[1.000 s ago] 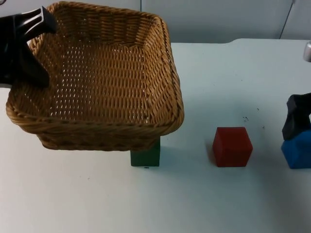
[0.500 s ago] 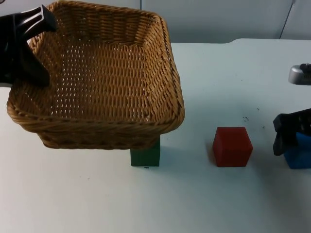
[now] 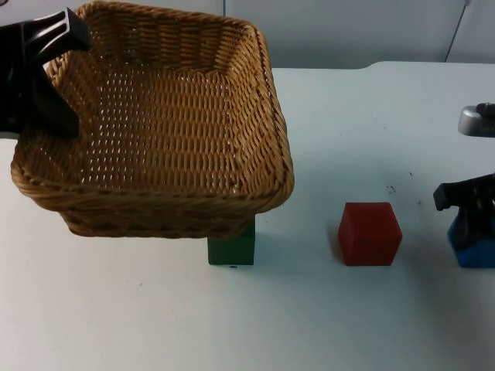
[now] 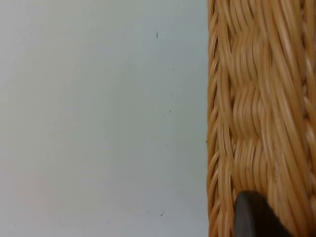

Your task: Pick up the basket with the left hand and place the blue cube into the basket with the right hand.

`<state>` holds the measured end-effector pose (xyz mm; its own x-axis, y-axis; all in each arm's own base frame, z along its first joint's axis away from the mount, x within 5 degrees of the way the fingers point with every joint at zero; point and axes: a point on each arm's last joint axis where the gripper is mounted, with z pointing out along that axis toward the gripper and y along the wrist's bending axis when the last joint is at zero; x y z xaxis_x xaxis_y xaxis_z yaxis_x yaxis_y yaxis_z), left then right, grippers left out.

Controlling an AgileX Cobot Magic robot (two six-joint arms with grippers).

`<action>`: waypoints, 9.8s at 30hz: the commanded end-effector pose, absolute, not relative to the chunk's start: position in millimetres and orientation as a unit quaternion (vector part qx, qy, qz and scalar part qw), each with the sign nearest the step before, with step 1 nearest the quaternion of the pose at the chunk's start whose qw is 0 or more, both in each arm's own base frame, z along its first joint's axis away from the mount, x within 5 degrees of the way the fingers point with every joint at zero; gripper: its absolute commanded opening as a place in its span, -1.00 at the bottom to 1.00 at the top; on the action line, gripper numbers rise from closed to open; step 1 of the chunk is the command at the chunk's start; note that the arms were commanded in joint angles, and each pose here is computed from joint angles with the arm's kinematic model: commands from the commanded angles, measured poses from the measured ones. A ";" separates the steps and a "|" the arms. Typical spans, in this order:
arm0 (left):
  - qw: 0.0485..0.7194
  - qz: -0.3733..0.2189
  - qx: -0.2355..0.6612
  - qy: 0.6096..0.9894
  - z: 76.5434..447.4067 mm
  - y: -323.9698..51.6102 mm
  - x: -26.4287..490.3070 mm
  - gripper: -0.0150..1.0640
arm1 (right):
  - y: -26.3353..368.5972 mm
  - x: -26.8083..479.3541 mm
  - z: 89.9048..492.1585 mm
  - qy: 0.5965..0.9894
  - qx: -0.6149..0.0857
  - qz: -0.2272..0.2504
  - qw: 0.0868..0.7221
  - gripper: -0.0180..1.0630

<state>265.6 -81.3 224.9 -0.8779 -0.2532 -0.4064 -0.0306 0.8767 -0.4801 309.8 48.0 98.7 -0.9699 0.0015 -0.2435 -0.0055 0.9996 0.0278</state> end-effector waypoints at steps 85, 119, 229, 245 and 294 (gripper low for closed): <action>0.239 -0.266 -0.104 0.928 230.7 -82.9 265.3 -0.97 | 334.9 329.8 227.7 0.873 -0.380 0.115 0.285 0.23; 0.243 -0.263 -0.095 0.929 230.3 -82.9 265.8 -0.97 | 292.8 297.3 322.3 0.857 -0.404 0.079 0.311 0.73; 0.515 -0.128 0.092 0.843 352.9 -25.4 168.4 0.46 | 88.4 103.8 396.4 0.793 -0.308 0.144 0.505 0.67; 0.534 -0.097 0.118 0.832 369.7 -26.5 67.9 0.46 | 86.9 101.0 362.0 0.789 -0.342 0.125 0.495 0.64; 0.524 -0.053 0.021 0.850 280.6 -12.9 -6.9 0.46 | -21.8 -1.7 292.8 0.804 -0.266 0.156 0.509 0.64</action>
